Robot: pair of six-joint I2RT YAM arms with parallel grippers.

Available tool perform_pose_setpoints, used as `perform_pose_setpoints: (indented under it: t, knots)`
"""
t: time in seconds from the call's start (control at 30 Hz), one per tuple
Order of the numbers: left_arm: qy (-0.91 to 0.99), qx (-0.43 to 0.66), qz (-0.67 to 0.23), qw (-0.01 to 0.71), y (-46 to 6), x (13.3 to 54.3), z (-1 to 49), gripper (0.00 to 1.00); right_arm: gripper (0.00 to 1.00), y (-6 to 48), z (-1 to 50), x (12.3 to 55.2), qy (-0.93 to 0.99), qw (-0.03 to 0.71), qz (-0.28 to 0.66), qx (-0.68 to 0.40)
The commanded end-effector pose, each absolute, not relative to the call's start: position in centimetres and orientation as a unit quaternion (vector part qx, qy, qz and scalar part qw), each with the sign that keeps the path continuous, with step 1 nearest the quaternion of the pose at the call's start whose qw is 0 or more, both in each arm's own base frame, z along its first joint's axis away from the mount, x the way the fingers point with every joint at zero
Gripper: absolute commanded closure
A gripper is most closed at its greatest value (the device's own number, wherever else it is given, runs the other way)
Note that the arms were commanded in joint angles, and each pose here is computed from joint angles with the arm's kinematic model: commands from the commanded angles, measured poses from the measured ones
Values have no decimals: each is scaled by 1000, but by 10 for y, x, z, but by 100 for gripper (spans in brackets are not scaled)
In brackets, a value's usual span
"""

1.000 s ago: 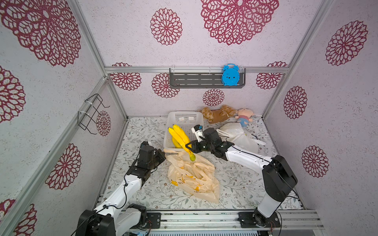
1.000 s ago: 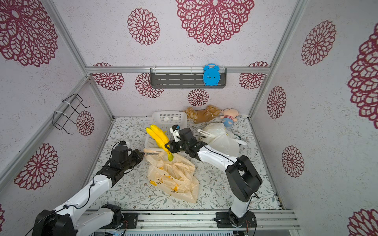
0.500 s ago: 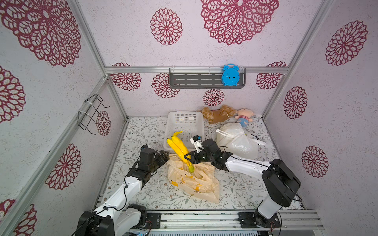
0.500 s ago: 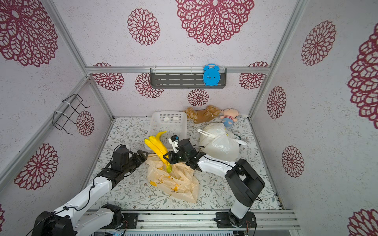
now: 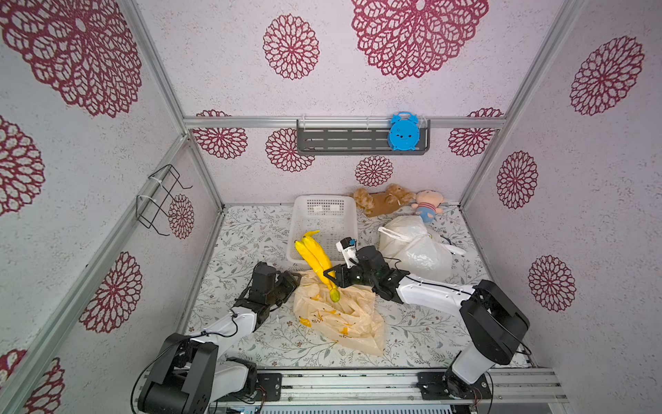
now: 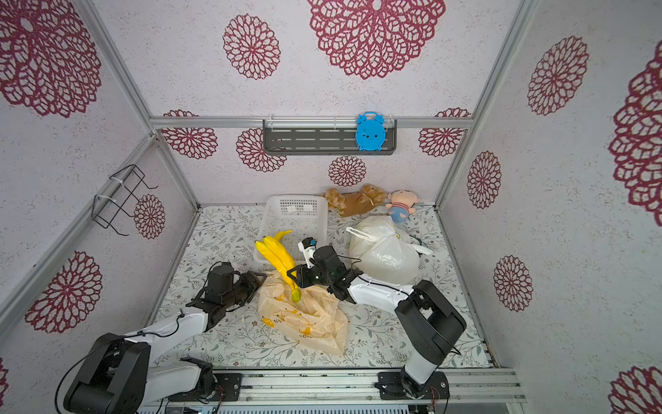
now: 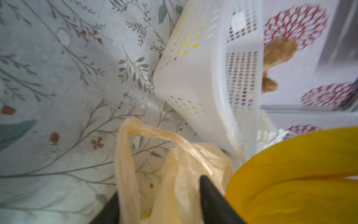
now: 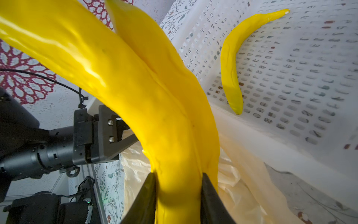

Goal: Place the banana into a plastic bag & tie a knot
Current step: Place the banana into the plastic bag.

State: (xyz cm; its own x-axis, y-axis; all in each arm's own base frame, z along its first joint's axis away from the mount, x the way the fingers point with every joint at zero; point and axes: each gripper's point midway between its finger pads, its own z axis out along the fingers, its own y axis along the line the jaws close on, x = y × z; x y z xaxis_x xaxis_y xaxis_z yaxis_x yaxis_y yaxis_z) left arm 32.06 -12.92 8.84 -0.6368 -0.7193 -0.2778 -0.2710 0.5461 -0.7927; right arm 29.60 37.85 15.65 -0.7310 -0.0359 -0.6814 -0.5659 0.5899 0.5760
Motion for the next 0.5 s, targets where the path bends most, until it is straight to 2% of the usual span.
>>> perform_pose_setpoints:
  t: [0.0,0.07,0.17,0.47]
  knots:
    - [791,-286,-405,358,-134,332,126,76,100,386,170,298,817,339,428,-183]
    - [788,-286,-399,372,-131,329,132,90,100,387,166,294,819,338,422,-193]
    - [780,-281,-398,392,-126,323,143,100,100,387,159,287,818,336,416,-210]
    - [771,-258,-405,418,-126,314,158,100,100,394,143,259,806,322,419,-267]
